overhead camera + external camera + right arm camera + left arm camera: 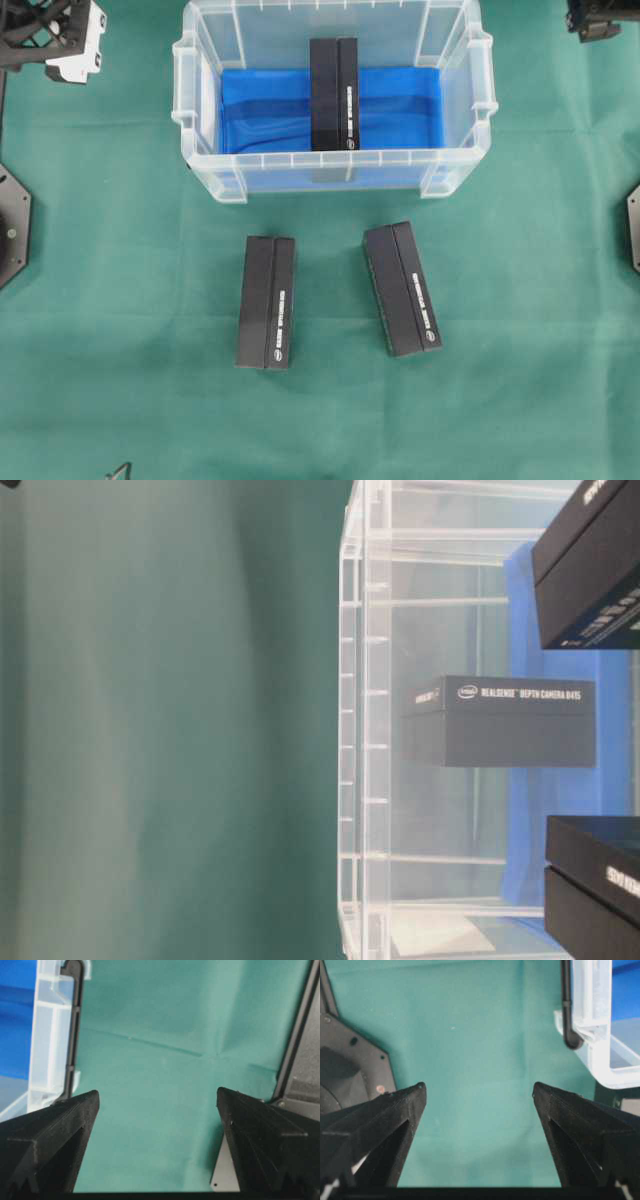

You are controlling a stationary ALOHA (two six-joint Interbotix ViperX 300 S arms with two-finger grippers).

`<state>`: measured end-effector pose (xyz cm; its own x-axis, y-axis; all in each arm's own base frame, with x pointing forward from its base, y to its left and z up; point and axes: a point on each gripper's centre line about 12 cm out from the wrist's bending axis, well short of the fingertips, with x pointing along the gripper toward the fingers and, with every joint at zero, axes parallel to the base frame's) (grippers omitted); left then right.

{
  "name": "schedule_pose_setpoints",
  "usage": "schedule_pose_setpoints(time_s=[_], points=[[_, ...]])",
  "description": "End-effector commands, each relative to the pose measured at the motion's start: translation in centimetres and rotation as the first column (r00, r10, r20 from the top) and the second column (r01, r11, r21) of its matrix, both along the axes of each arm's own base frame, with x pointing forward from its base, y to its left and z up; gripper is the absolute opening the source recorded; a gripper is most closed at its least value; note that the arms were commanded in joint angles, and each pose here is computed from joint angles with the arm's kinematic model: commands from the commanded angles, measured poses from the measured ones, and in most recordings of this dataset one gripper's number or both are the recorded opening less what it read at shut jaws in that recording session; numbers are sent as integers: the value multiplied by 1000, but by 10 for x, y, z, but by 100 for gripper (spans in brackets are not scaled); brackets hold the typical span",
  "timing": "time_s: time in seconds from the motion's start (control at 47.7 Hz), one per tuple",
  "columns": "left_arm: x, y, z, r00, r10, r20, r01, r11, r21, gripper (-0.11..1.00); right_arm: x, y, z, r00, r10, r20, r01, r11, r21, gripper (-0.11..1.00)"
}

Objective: Take the box out of the case with both arms.

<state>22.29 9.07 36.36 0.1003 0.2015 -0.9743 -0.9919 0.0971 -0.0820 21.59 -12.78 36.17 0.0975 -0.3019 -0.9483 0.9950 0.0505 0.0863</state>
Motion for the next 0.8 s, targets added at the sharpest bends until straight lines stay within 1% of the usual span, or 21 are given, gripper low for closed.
schedule_pose_setpoints(time_s=[0.0, 0.21, 0.775], points=[[1, 2, 3, 1000, 5, 17, -5, 1000, 7, 91, 1, -1, 3, 1000, 0, 16, 0, 1000, -5, 93], [2, 2, 4, 999, 6, 33, -6, 1000, 12, 91, 1, -1, 3, 1000, 0, 16, 0, 1000, -5, 93], [2, 2, 4, 999, 8, 34, -8, 1000, 6, 91, 1, 1, 3, 1000, 1, 18, -1, 1000, 6, 93]])
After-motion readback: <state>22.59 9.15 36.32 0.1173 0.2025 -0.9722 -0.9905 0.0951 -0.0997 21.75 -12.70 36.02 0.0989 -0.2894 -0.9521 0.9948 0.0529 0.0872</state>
